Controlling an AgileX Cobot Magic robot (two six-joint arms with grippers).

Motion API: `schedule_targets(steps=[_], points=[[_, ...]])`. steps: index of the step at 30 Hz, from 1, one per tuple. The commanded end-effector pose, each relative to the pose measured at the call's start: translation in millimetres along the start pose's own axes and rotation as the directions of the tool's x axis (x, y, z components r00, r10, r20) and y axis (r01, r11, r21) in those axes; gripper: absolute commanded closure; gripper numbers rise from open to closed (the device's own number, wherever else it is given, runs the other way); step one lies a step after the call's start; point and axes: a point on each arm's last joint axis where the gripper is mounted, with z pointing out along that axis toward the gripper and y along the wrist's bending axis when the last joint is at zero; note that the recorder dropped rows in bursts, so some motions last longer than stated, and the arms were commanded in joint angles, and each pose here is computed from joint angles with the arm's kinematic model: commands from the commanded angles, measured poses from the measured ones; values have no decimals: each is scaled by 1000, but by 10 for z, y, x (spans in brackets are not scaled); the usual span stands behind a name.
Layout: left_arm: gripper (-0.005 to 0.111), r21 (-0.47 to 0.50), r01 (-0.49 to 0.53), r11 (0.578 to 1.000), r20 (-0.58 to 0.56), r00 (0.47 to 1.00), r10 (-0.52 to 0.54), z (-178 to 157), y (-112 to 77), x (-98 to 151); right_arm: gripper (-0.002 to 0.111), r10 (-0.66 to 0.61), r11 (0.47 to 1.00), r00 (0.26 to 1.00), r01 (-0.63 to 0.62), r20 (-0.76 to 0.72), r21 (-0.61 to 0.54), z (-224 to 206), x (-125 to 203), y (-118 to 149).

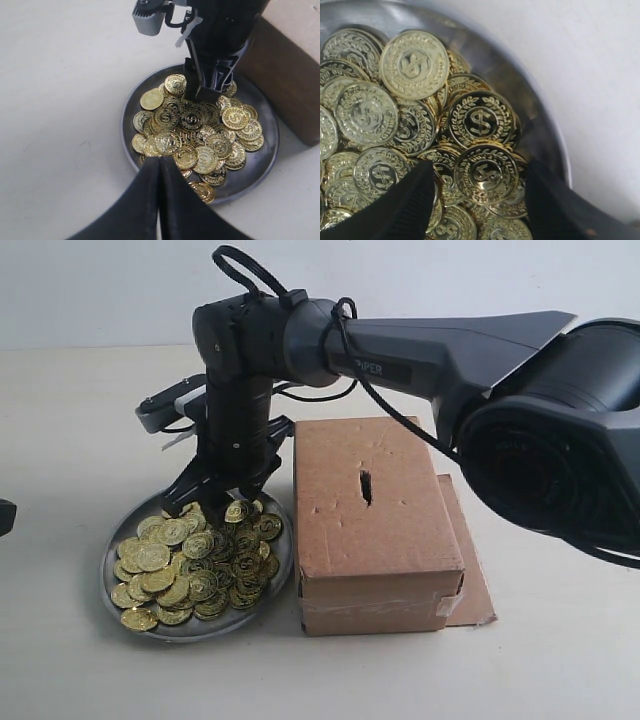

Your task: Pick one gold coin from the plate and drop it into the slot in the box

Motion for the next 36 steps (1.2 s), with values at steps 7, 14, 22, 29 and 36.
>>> schedule_targets(steps=[7,14,22,29,36], points=[[107,5,2,1000,11,1000,-2,-5,-6,-30,56,-1,1000,1000,1,6,9,95,-18,71],[107,4,2,1000,12,1000,-2,-5,-5,-32,56,-14,999,1000,14,15,41,72,-26,34],[107,4,2,1000,12,1000,-2,-5,-5,-32,56,8,1000,1000,-7,-22,29,63,9,47],[107,4,2,1000,12,1000,-2,-5,-5,-32,56,5,993,1000,-5,-7,-118,30,-6,195],[107,4,6,1000,12,1000,-6,-5,-5,-32,56,-19,997,999,21,27,-70,-85,-32,164]])
